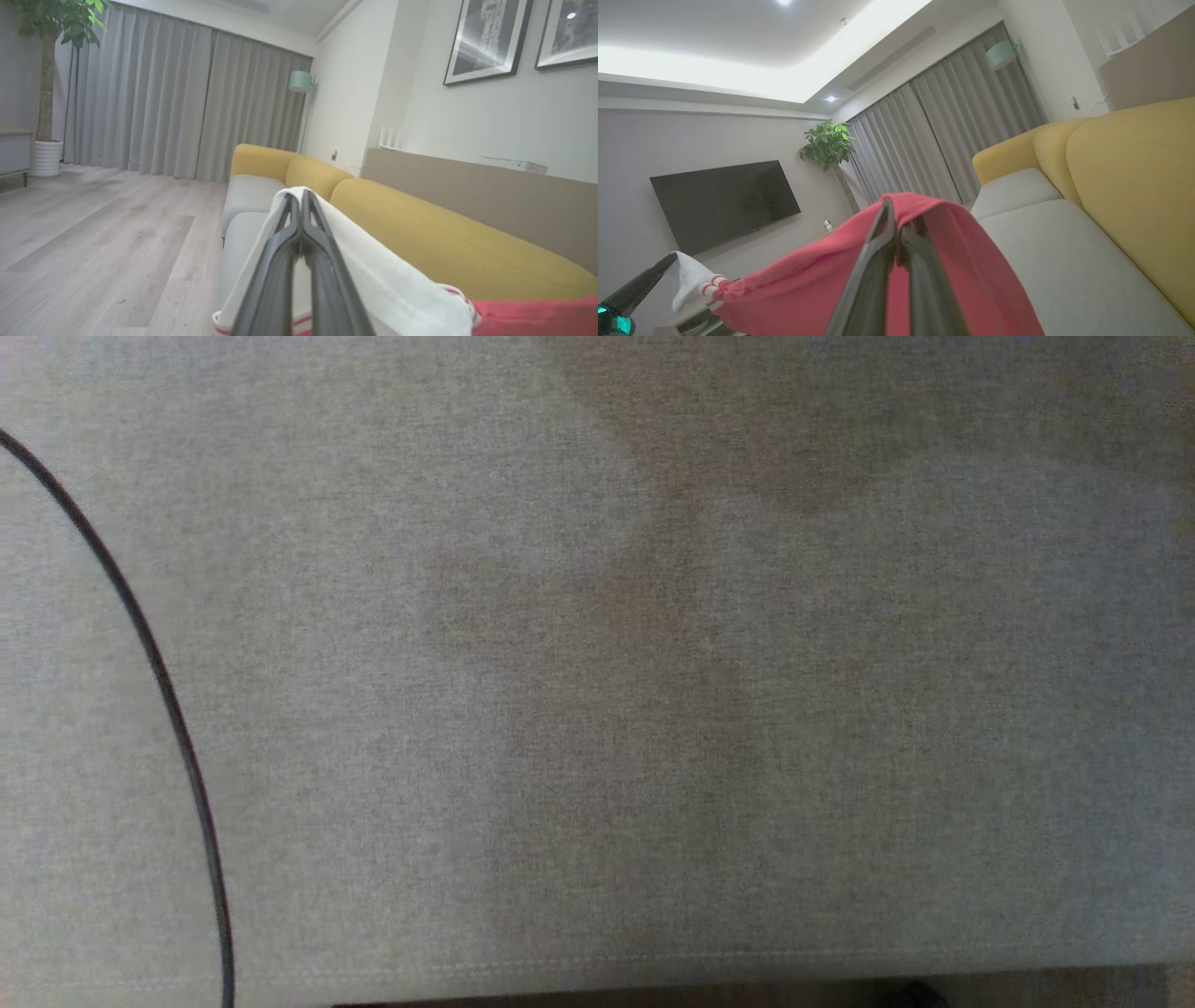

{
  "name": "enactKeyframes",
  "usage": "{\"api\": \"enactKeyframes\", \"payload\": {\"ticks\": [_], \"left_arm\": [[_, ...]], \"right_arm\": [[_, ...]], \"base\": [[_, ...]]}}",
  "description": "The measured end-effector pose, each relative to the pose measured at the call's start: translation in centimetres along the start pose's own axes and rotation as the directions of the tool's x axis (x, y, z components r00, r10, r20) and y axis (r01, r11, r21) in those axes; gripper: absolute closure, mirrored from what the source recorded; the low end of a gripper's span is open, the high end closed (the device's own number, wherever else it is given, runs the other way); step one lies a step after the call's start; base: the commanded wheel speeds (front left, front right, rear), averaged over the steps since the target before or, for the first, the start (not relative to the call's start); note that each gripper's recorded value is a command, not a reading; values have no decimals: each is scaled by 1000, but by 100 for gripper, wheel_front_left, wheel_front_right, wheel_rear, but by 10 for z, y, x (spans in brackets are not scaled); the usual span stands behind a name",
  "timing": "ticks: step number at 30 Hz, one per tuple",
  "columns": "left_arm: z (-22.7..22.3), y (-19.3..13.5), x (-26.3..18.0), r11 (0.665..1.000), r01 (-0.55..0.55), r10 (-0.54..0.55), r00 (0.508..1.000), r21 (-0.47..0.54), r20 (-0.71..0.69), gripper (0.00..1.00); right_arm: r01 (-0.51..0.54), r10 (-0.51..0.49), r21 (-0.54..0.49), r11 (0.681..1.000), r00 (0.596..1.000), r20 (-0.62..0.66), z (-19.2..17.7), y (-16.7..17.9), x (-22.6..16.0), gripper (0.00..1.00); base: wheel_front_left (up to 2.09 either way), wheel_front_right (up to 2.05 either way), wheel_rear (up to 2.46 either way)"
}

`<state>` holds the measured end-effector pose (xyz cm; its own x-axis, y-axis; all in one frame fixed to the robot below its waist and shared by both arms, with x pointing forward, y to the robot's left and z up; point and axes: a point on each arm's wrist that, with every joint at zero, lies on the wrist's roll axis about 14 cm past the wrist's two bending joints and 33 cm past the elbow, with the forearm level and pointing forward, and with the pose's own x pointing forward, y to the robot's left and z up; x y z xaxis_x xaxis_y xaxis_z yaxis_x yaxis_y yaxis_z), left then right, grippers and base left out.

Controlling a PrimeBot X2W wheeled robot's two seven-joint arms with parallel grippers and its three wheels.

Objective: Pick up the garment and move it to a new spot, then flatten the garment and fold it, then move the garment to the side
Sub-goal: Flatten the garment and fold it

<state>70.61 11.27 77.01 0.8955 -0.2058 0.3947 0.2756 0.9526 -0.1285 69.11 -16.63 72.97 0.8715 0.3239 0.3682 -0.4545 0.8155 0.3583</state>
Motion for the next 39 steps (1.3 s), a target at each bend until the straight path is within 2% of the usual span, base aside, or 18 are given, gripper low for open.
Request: {"api": "enactKeyframes", "payload": {"ticks": [5, 8, 11, 13, 15, 20, 22, 25, 29, 31, 36, 39], "left_arm": [[-26, 3, -8, 999, 10, -4, 987, 36, -161, 100], [-53, 10, -23, 998, 10, 9, 959, 62, -283, 100], [-84, 16, -46, 996, 12, 26, 916, 92, -401, 100], [-106, 16, -68, 995, 18, 33, 866, 97, -499, 100], [-129, 11, -94, 995, 40, 24, 796, 92, -605, 100], [-161, -4, -174, 990, 134, -34, 570, 52, -821, 100], [-162, -2, -208, 986, 165, -48, 472, 35, -880, 100], [-158, 0, -264, 979, 205, -78, 299, -15, -951, 100], [-147, 3, -333, 972, 216, -118, 103, -94, -988, 100], [-139, 8, -362, 970, 212, -124, 24, -116, -992, 100], [-126, -2, -427, 963, 204, -151, -144, -178, -978, 100], [-120, -14, -462, 954, 195, -176, -243, -226, -954, 100]], "right_arm": [[-2, 2, 2, 1000, 998, -69, -14, 3, -5, 100], [-11, 9, -11, 1000, 980, -198, -48, 5, -18, 100], [1, -4, -9, 1000, 932, -361, -93, 2, -47, 100], [8, -9, -4, 1000, 884, -467, -121, 3, -72, 100], [7, -3, 5, 1000, 834, -552, -140, 10, -97, 100], [1, 17, 24, 1000, 673, -739, -167, 29, -165, 100], [9, 10, 19, 1000, 608, -794, -170, 32, -194, 100], [29, -9, 7, 1000, 514, -858, -170, 32, -234, 100], [49, -40, -23, 999, 400, -916, -168, 30, -281, 100], [67, -46, -25, 997, 336, -941, -168, 30, -303, 100], [95, -38, -21, 995, 175, -984, -169, 35, -359, 100], [104, -36, -29, 994, 64, -997, -170, 34, -392, 100]], "base": [[0, 0, 0], [0, 0, 0], [0, 0, 0], [0, 0, 0], [0, 0, 0], [0, 0, 0], [0, 0, 0], [0, 0, 0], [0, 0, 0], [0, 0, 0], [0, 0, 0], [0, 0, 0]]}}
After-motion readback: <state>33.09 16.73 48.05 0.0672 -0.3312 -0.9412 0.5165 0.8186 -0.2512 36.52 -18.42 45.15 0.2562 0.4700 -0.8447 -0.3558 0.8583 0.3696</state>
